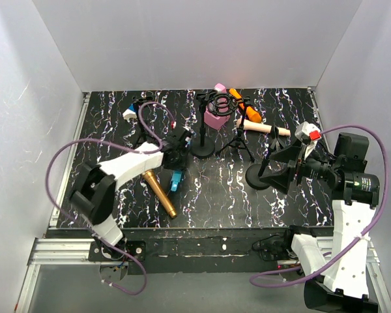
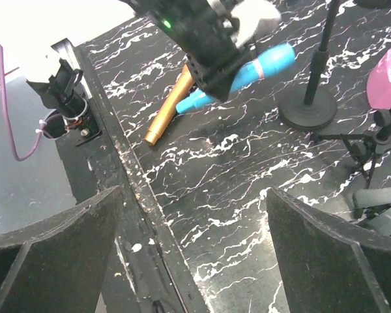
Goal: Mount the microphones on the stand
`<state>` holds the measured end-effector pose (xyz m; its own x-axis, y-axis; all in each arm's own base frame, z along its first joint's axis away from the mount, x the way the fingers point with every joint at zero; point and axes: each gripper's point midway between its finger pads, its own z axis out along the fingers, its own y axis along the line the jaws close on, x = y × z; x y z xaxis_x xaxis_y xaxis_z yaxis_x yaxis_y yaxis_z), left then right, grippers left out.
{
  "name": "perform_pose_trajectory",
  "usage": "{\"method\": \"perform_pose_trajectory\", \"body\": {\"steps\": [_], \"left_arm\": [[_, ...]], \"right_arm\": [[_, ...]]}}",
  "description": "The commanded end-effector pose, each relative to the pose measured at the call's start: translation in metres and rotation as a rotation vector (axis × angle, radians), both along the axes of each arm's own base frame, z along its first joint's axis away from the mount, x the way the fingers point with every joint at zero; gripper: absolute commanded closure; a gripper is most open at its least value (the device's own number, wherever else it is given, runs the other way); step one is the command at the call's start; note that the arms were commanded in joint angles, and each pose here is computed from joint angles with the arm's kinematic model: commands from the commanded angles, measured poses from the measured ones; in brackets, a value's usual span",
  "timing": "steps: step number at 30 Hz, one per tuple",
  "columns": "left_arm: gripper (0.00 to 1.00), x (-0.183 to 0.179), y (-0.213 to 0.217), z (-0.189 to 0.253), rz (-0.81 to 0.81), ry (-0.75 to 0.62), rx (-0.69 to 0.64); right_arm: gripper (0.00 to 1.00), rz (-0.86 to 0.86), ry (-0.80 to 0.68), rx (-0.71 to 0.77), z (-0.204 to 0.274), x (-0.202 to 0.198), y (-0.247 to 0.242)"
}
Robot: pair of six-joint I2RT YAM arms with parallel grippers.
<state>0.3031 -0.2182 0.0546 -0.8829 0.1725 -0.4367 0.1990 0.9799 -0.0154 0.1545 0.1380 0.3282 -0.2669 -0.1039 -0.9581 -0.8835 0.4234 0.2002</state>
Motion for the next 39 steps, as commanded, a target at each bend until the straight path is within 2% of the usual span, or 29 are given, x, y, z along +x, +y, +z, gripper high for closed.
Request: {"method": "perform_pose_trajectory", "body": {"steps": [1,4,7,12,16,25,32,39], "left_arm": [[1.0,-0.01,-0.012,0.097,0.029,-0.224,-0.232],[1.0,-0.033,-0.008,0.123,0.019,-0.274,-0.352],[1.0,-0.056,-0.01,0.165,-0.034,-0.368,-0.529],[1.0,-0.089,-0.021,0.269,-0.192,-0.566,-0.847],[1.0,-0.099,-0.036,0.329,-0.282,-0.614,-0.978],[1.0,-0.093,-0.095,0.392,-0.44,-0.627,-1.105],[1.0,-0.112,-0.155,0.413,-0.594,-0.625,-1.132],[1.0,-0.122,-0.183,0.435,-0.645,-0.652,-1.171]], "right_arm": [[0.03,0.041,-0.006,0.0,0.006,-0.015,0.003],[0.03,0.048,0.013,-0.003,0.006,-0.019,0.003],[0.03,0.053,0.027,-0.001,0.008,-0.022,0.004],[0.03,0.079,0.042,0.033,0.01,-0.028,0.008],[0.03,0.103,0.067,0.068,0.014,-0.029,0.011],[0.04,0.176,0.095,0.131,0.026,-0.043,0.02],[0.04,0.215,0.083,0.159,0.034,-0.052,0.025],[0.03,0.237,0.071,0.183,0.045,-0.055,0.027]]}}
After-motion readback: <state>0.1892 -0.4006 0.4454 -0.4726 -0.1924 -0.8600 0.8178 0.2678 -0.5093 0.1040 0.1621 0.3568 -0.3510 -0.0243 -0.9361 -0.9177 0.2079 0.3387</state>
